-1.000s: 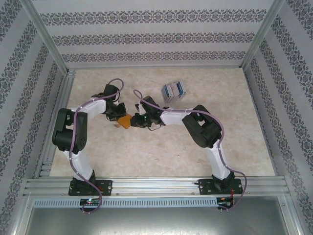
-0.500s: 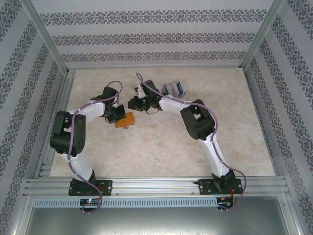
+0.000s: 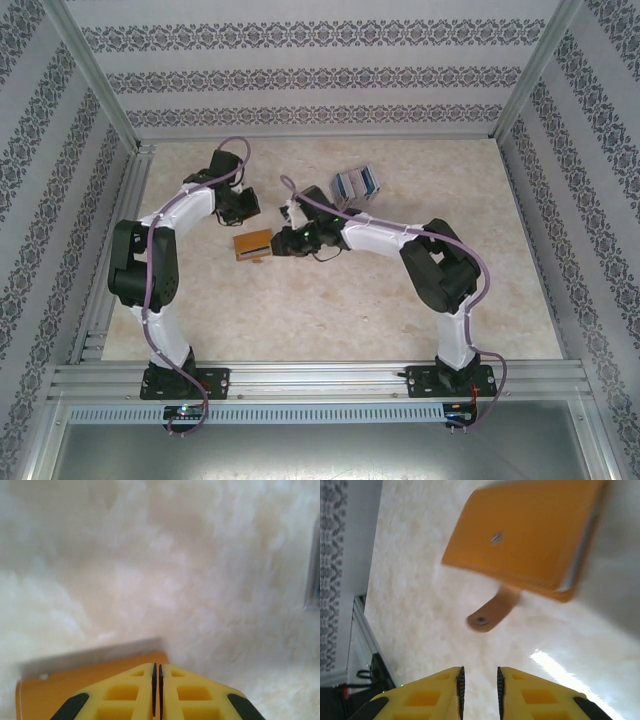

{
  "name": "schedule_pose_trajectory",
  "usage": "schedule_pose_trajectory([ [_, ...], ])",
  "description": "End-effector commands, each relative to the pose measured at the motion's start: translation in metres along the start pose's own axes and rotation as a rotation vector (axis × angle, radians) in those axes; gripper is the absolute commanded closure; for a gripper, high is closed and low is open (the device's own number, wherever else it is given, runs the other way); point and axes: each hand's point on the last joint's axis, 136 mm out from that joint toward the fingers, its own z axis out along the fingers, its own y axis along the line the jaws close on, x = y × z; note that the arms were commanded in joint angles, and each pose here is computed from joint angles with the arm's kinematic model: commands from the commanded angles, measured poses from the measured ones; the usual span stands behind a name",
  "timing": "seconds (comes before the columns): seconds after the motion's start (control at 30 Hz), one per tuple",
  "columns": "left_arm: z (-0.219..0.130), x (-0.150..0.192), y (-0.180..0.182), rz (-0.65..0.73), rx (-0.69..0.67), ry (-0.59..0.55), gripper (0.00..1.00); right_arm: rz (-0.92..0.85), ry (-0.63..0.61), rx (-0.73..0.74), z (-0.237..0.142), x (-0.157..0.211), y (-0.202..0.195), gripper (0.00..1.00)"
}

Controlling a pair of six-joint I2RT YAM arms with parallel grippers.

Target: Put the credit cards into the card holder

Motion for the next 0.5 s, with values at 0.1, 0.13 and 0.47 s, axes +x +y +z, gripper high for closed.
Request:
schedule_pose_trajectory([
  [0.1, 0.021, 0.002, 0.051, -0.04, -0.143, 0.066, 0.9, -0.08, 0.082, -0.075, 0.042, 0.02, 0.048, 0.72],
  [0.13, 0.022, 0.003, 0.057, -0.046, -0.154, 0.066, 0.9, -0.082, 0.091, -0.087, 0.049, 0.021, 0.054, 0.72],
  [0.47, 0.033, 0.039, 0.085, -0.068, -0.196, 0.138, 0.92, -0.075, 0.079, 0.016, 0.083, 0.009, 0.038, 0.71],
])
